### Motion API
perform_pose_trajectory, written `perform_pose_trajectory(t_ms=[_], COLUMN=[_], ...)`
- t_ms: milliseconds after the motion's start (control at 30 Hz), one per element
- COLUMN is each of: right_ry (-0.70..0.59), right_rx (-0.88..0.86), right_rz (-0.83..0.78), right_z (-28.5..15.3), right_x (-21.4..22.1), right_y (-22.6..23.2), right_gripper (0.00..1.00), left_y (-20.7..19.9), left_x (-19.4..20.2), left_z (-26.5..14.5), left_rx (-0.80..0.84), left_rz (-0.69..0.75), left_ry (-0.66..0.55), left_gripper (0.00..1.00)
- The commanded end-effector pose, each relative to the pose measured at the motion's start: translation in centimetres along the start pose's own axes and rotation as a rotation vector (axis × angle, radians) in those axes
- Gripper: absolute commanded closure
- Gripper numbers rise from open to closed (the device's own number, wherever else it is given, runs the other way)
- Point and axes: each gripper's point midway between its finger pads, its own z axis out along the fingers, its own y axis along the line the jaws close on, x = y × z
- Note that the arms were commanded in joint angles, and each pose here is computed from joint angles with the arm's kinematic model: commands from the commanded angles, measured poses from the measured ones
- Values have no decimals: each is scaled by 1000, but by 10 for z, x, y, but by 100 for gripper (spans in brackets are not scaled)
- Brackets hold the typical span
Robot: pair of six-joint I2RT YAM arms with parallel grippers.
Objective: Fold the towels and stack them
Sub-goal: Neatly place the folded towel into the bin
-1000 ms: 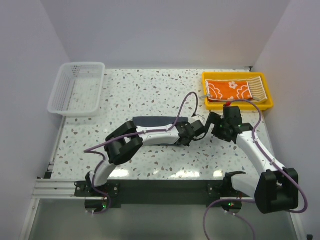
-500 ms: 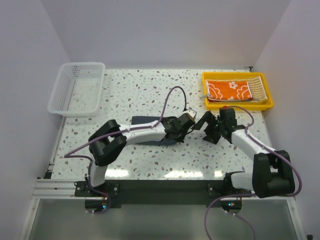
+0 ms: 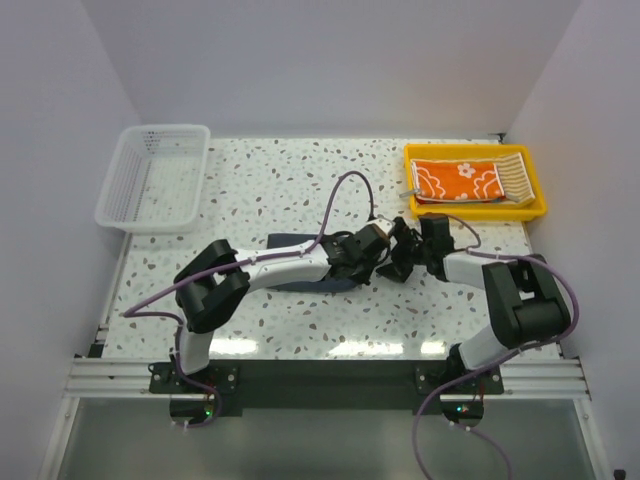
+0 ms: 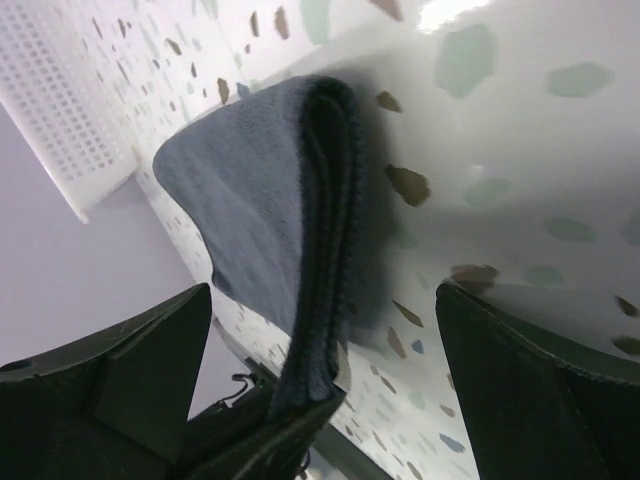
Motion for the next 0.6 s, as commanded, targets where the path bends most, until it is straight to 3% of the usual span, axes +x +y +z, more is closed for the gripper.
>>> perform_pose_trajectory(t_ms=[0, 133, 233, 333, 367, 433, 467, 500, 533, 567], right_ry=[30, 53, 52, 47, 48, 49, 51, 46, 45, 39], right_rx=[54, 91, 101, 115, 110, 114, 120, 113, 131, 137], right_rz=[5, 0, -13, -50, -62, -99, -109, -143, -157, -174], right_z=[21, 33, 38, 41, 41, 41, 40, 38, 35, 34], right_x=[15, 30, 33, 30, 29, 27, 25, 23, 21, 19], right_y=[-11, -18, -23, -26, -22, -20, -17, -13, -12, -10], right_gripper=[1, 4, 11, 30, 43, 56, 68, 73, 79, 91], left_y=[-12, -17, -19, -22, -24, -24, -25, -24, -25, -25], left_x=[-24, -28, -26, -23, -21, -20, -22, -22, -24, -24], left_z=[-10, -12, -10, -7, -6, -6, -8, -9, -12, -13], left_rx=[51, 70, 82, 94, 104, 107, 109, 109, 112, 114], left_rz=[-45, -53, -57, -54, -51, -55, -61, -61, -62, -62], left_ry=[-75, -89, -81, -69, -61, -59, -63, -63, -69, -70], left_gripper=[100, 100, 100, 97, 93, 82, 75, 64, 58, 51])
